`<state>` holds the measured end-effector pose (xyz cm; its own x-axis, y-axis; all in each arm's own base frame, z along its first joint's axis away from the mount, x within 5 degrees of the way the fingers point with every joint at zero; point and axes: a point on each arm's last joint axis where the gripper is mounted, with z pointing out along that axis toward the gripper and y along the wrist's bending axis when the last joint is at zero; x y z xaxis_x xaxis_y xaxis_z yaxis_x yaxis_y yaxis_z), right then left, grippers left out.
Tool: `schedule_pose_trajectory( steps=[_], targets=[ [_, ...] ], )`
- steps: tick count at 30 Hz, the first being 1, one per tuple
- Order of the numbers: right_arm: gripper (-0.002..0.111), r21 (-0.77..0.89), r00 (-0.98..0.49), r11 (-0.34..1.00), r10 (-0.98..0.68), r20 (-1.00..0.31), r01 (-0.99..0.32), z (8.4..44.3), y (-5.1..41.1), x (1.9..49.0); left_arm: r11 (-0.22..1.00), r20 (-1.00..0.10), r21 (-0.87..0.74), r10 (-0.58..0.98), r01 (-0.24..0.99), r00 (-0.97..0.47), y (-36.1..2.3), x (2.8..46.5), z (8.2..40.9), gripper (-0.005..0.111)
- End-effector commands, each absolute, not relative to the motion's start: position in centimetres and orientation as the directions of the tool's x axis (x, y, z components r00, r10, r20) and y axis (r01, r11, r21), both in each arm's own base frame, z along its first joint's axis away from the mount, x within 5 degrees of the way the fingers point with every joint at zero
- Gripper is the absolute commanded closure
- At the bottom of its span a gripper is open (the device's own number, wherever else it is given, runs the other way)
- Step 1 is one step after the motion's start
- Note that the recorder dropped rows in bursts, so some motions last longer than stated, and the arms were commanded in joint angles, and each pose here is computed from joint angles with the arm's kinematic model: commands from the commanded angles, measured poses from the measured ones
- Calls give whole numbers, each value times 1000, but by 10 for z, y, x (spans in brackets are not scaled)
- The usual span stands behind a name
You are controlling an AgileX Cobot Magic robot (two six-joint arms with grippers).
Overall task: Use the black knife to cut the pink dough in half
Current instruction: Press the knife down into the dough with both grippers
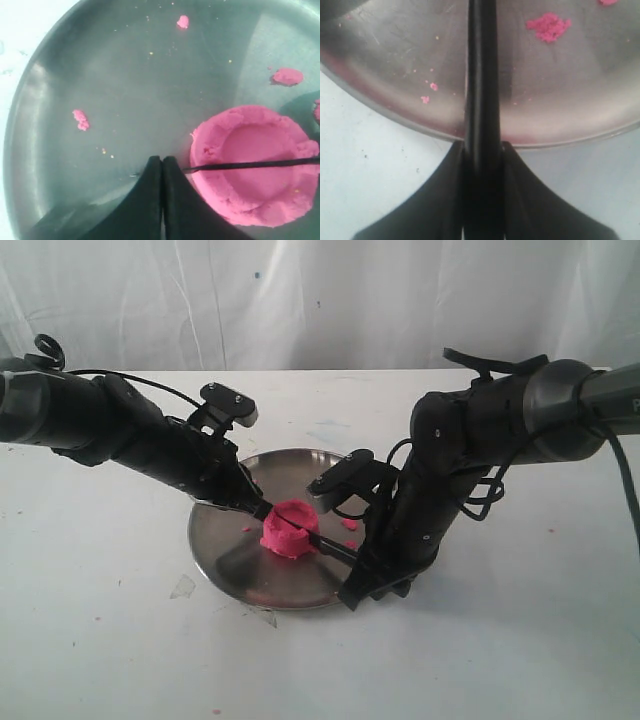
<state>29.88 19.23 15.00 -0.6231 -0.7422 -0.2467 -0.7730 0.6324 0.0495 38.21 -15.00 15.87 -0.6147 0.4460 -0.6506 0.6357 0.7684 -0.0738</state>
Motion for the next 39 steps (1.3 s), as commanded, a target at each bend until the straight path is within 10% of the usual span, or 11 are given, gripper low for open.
schedule_pose_trajectory(
  steps=[1, 22, 39],
  targets=[
    [108, 60, -629, 634, -742, -233, -771, 146, 193, 298, 781, -656, -90, 420, 617, -627, -144, 383, 162, 107],
    [69, 68, -630, 632, -745, -219, -772, 147, 192, 296, 784, -658, -90, 417, 614, -627, -144, 383, 162, 107],
    [98, 78, -627, 626, -751, -209, -776, 154, 195, 299, 782, -650, -90, 423, 617, -631, -144, 385, 152, 107]
  ],
)
